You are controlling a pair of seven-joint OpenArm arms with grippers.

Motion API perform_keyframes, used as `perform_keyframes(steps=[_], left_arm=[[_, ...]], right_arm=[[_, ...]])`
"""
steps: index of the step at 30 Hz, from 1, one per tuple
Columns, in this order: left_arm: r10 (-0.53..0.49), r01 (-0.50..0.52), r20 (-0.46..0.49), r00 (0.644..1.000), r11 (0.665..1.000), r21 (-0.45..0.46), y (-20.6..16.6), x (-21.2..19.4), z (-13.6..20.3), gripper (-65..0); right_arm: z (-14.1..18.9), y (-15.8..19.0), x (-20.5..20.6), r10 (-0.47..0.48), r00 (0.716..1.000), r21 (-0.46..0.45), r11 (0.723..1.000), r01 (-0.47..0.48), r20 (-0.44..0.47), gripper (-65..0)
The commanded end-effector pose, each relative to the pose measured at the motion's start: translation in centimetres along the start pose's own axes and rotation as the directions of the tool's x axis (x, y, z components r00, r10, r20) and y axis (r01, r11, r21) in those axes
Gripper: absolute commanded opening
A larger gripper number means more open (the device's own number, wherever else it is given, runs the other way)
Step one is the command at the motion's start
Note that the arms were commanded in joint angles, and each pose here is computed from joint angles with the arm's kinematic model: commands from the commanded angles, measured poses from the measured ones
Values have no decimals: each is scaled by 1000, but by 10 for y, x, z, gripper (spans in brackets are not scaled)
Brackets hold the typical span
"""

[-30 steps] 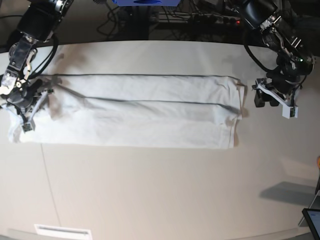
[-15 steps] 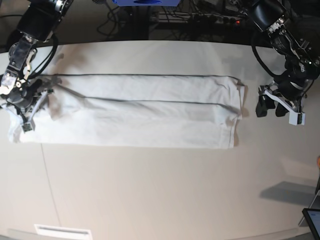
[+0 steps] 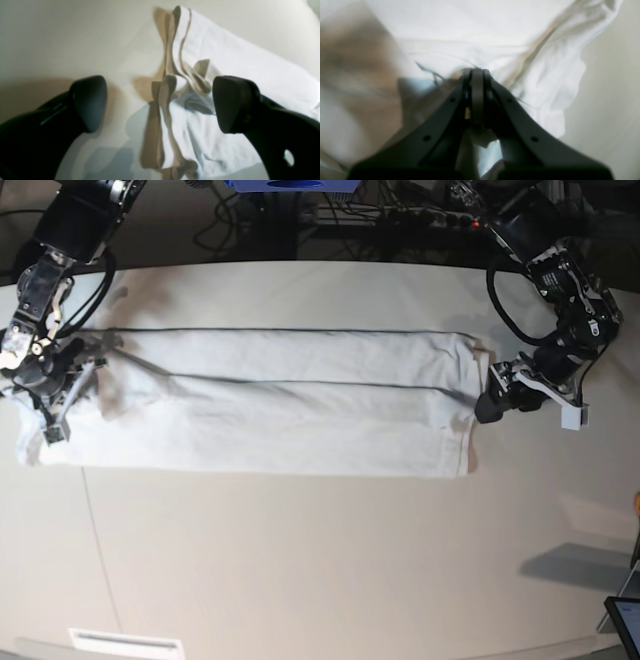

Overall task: Fold the T-shirt properly
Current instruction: 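Release and move the left gripper to the strip's end, grasp it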

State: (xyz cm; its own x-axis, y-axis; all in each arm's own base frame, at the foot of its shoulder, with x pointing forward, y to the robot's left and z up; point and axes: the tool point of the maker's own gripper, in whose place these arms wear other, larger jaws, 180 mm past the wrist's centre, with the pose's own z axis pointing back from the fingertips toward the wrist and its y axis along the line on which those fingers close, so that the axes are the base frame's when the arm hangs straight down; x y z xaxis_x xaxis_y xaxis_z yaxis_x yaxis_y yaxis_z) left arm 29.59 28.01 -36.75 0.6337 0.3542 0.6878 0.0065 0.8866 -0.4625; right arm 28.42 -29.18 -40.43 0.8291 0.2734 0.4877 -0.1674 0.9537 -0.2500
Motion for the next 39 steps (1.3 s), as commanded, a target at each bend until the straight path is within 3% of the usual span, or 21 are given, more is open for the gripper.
perform_keyframes(steps=[1,10,23,25,28,30,32,39], left_arm=[[-22,22,50,999,1000,-10,-2,18,3,0],[-89,77,-114,989,991,-107,-34,-15,-37,0],[-110,91,-148,983,987,-133,-44,-25,-42,0],[-109,89,-149,983,987,-133,-43,-26,-42,-129],[-109,89,-149,983,987,-133,-43,-26,-42,-410],[-111,92,-149,983,987,-131,-42,-25,-42,-559],[-111,92,-151,982,987,-131,-42,-25,-42,-610],[-168,154,-100,981,979,-132,-52,-6,-36,-650]], right_arm=[[5,-11,11,10,1000,-29,1000,-9,29,-640],[5,-9,11,9,1000,-26,1000,-8,30,-640],[5,-8,11,7,1000,-23,1000,-6,29,-640],[5,-8,11,7,1000,-23,1000,-6,29,-640],[5,-8,11,7,1000,-23,1000,-6,28,-640],[5,-8,11,7,1000,-23,1000,-6,28,-640],[5,-8,11,7,1000,-23,1000,-6,28,-640],[4,-7,10,6,1000,-22,1000,-5,25,-640]])
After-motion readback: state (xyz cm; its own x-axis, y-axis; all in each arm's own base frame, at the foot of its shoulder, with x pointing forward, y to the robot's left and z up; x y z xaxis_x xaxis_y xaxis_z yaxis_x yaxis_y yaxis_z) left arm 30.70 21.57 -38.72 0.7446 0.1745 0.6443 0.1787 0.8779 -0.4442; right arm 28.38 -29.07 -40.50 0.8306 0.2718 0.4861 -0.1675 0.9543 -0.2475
